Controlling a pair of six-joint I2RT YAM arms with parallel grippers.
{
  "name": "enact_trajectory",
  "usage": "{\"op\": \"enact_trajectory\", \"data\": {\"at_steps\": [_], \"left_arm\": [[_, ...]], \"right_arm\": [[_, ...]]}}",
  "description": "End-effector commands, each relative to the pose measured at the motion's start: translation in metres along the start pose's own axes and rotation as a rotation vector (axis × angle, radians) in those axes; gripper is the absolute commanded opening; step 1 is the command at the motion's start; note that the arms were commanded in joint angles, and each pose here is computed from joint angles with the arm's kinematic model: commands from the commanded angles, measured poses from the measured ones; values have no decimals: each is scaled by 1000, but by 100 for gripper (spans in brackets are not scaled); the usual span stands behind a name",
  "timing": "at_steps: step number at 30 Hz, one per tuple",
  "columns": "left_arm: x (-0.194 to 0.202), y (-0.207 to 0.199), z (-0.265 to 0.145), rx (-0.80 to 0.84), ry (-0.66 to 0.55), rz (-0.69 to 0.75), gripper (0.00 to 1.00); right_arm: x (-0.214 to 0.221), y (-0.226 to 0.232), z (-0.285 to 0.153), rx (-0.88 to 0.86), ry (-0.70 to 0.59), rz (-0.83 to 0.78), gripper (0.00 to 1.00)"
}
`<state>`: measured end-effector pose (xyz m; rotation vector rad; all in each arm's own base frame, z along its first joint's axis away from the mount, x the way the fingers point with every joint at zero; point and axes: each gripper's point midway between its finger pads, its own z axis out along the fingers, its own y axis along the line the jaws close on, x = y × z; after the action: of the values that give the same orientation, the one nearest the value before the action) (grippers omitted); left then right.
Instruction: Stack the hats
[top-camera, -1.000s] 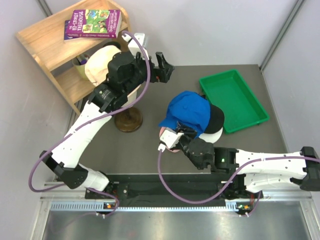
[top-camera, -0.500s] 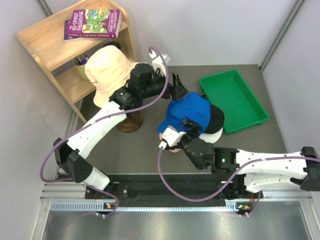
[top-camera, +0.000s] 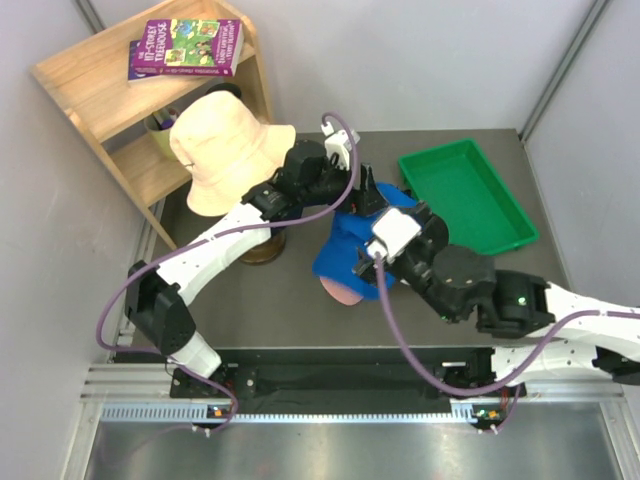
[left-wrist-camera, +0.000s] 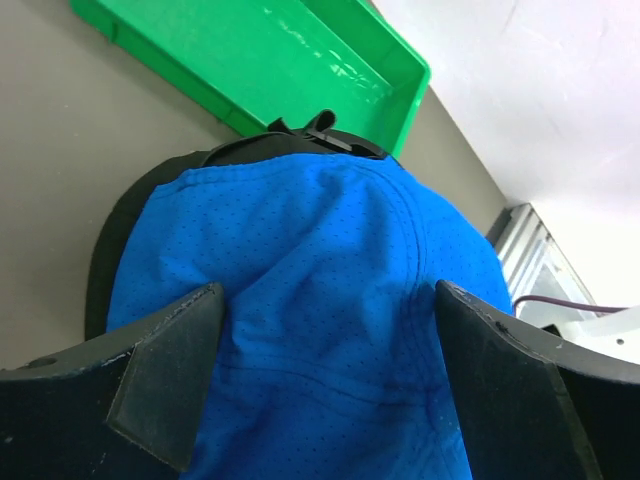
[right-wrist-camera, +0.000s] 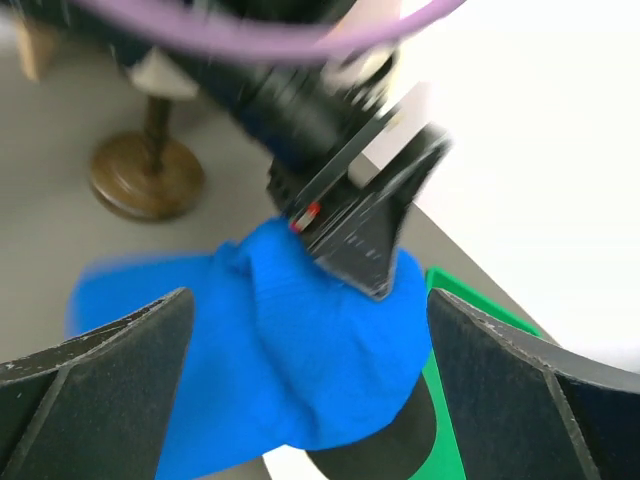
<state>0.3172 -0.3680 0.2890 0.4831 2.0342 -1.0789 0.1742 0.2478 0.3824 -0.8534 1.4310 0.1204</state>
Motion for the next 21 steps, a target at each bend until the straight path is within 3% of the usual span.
{"op": "enact_trajectory", "data": {"at_steps": [1, 9, 10, 11, 12, 14, 21], "left_arm": [[-12, 1, 2, -13, -33, 38, 90], [-15, 5, 4, -34, -46, 44, 90], [-15, 5, 5, -38, -43, 45, 91], [-18, 7, 5, -48, -49, 47, 91], [-19, 8, 4, -55, -53, 45, 91], [-25, 5, 3, -53, -70, 52, 91], [-63, 0, -15, -108, -177, 93, 93]], "right_arm": [[-25, -11, -19, -68, -6, 65, 98], [-21, -22, -12, -13, 48, 125, 100], [-5, -35, 6, 8, 122, 158, 100], [1, -33, 17, -23, 151, 293, 96], [0, -17, 26, -159, 154, 385, 93], [11, -34, 51, -126, 156, 522, 92], [43, -76, 83, -64, 115, 709, 85]]}}
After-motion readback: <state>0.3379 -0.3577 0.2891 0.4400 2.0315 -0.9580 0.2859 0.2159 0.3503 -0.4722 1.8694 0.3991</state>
